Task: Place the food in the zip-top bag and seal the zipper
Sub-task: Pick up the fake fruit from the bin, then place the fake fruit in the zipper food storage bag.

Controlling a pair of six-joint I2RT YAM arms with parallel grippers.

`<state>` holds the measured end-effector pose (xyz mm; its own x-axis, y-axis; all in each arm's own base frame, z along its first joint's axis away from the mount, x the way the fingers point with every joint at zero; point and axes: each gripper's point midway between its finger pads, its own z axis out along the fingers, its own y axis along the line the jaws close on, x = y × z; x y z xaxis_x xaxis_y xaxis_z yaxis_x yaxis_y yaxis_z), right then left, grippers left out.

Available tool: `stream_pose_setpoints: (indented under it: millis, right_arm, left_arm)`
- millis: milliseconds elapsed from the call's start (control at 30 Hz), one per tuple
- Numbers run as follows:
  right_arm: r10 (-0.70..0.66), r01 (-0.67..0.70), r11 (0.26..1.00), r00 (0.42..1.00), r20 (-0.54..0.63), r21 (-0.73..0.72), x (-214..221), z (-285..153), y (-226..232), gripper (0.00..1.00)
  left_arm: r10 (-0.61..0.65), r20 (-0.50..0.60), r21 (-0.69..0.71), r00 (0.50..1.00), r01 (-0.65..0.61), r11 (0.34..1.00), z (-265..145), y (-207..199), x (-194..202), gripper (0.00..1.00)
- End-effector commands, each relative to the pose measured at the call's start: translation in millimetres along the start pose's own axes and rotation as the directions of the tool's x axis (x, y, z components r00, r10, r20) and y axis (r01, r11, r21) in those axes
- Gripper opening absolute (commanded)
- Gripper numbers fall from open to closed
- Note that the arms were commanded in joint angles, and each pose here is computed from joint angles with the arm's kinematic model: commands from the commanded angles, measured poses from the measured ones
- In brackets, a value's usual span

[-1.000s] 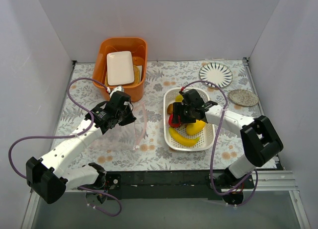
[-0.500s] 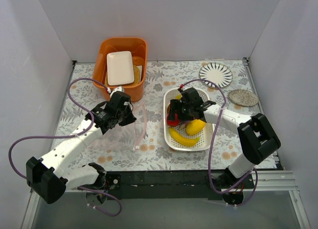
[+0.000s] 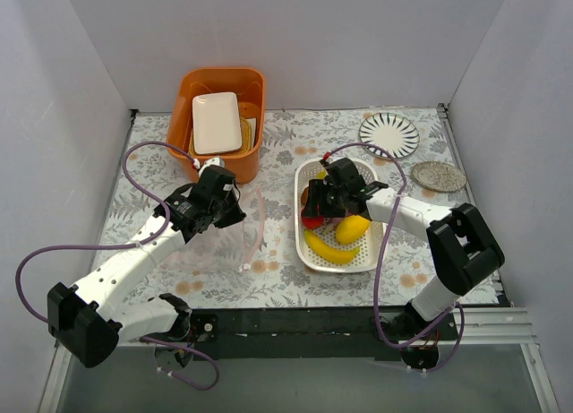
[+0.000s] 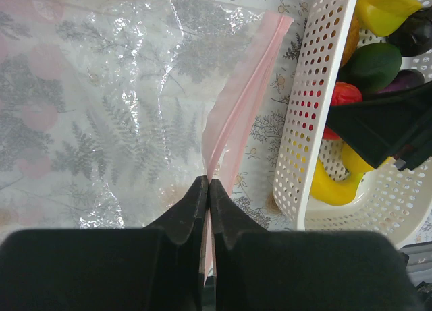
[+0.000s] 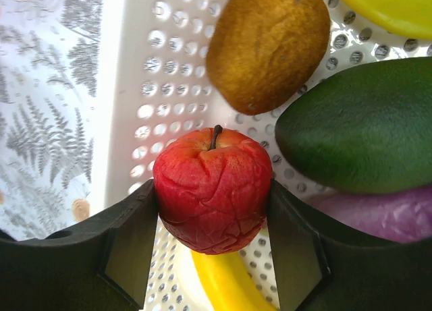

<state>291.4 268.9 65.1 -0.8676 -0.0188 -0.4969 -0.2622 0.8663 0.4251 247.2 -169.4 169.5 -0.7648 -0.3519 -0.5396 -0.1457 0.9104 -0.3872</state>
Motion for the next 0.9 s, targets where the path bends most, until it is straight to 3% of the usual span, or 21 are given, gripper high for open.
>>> stream_pose_setpoints:
  millis: [0, 167, 400, 600, 867]
  right_arm:
    - [-0.03, 0.043, 0.993, 0.992, 0.122, -0.108, -26, -39, 32, 0.4]
    - [-0.027, 0.085, 0.964, 0.974, 0.225, -0.252, -41, -74, 74, 0.39]
    - [-0.054, 0.174, 0.866, 0.965, 0.257, -0.469, -35, -103, 147, 0.39]
    - [-0.069, 0.185, 0.828, 0.97, 0.232, -0.53, -23, -94, 174, 0.38]
    - [-0.078, 0.178, 0.831, 0.975, 0.206, -0.527, -15, -80, 179, 0.38]
  left_arm:
    - [-0.008, 0.026, 0.03, 1.0, 0.007, 1.0, -7, -3, -6, 0.0]
    - [-0.01, 0.025, 0.039, 1.0, 0.009, 0.999, -7, -7, -7, 0.0]
    - [-0.025, 0.023, 0.066, 0.999, 0.024, 0.998, -7, -16, -11, 0.0]
    - [-0.046, 0.01, 0.13, 0.999, 0.044, 0.991, -11, -33, -14, 0.0]
    - [-0.052, -0.001, 0.163, 0.999, 0.052, 0.985, -14, -41, -15, 0.0]
